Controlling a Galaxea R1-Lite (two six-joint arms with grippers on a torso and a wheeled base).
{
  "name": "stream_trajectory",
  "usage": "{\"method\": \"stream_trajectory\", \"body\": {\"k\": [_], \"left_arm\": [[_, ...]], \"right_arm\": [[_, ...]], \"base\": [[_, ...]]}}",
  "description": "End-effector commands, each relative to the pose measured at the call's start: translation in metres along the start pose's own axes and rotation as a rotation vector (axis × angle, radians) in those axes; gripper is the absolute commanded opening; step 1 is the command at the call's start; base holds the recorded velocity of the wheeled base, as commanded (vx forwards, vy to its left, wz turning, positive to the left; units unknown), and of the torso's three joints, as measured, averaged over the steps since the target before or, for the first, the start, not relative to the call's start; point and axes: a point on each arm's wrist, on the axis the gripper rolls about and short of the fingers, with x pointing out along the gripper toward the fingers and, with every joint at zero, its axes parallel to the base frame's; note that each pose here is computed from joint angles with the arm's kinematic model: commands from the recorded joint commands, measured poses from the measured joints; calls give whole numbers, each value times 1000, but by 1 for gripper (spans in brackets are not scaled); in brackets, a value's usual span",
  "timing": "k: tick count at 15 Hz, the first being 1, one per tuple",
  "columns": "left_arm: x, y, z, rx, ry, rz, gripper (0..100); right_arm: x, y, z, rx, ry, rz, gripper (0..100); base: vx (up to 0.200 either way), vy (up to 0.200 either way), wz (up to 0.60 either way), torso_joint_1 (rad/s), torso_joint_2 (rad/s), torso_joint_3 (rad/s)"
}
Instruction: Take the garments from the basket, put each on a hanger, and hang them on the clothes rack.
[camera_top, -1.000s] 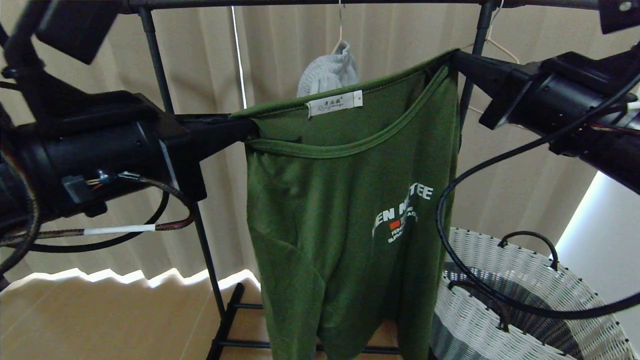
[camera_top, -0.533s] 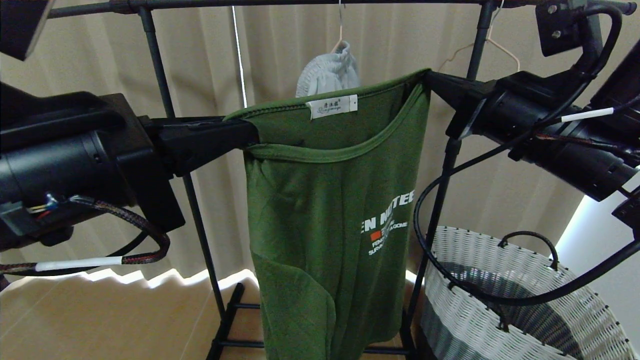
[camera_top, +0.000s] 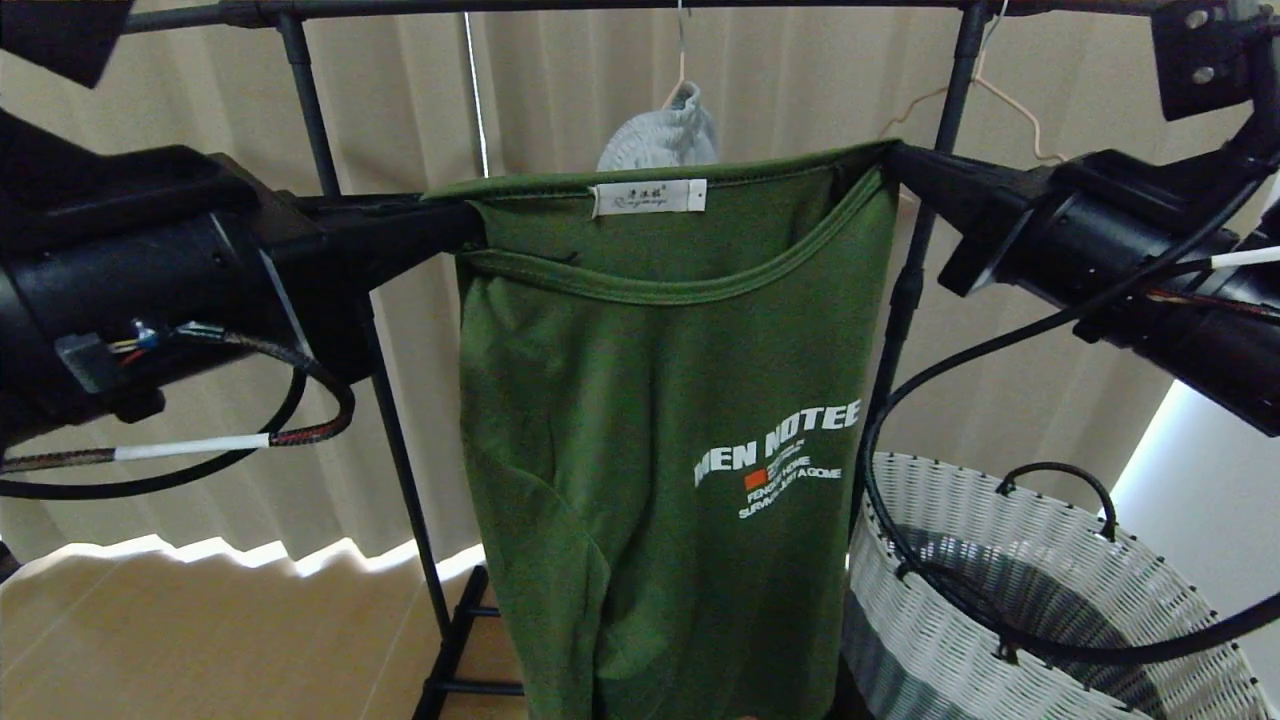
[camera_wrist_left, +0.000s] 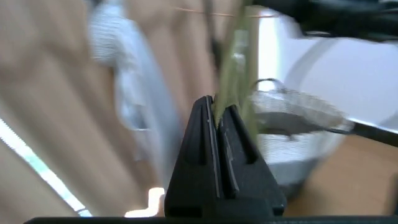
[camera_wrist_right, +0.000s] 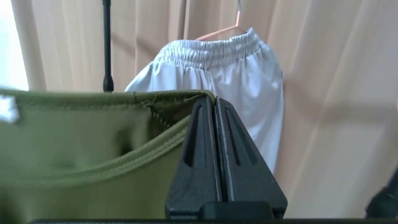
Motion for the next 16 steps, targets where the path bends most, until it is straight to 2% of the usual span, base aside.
{"method": "stream_trajectory", "body": {"k": [1,3,7,9,12,16], "left_arm": [[17,12,0,16,16,55,0],[29,20,-3,40,36,111,0],[56,29,-21,43,65,198,0],[63,30,-25,44,72,203,0],[63,31,-16,46,42,210,0],[62,30,-15,45,21,209,0]], "right_arm": [[-25,2,17,-5,-42,-1,0],[-37,3,22,-6,-43,0,0],[-55,4,18,-8,-16,0,0],[-56,5,13,-9,-1,0,0],[-56,5,10,-8,10,3,0],[-55,6,6,-5,25,10,0]], "base": [[0,0,0,0,0,0],[0,0,0,0,0,0],[0,0,0,0,0,0],[0,0,0,0,0,0],[0,0,0,0,0,0],[0,0,0,0,0,0]]}}
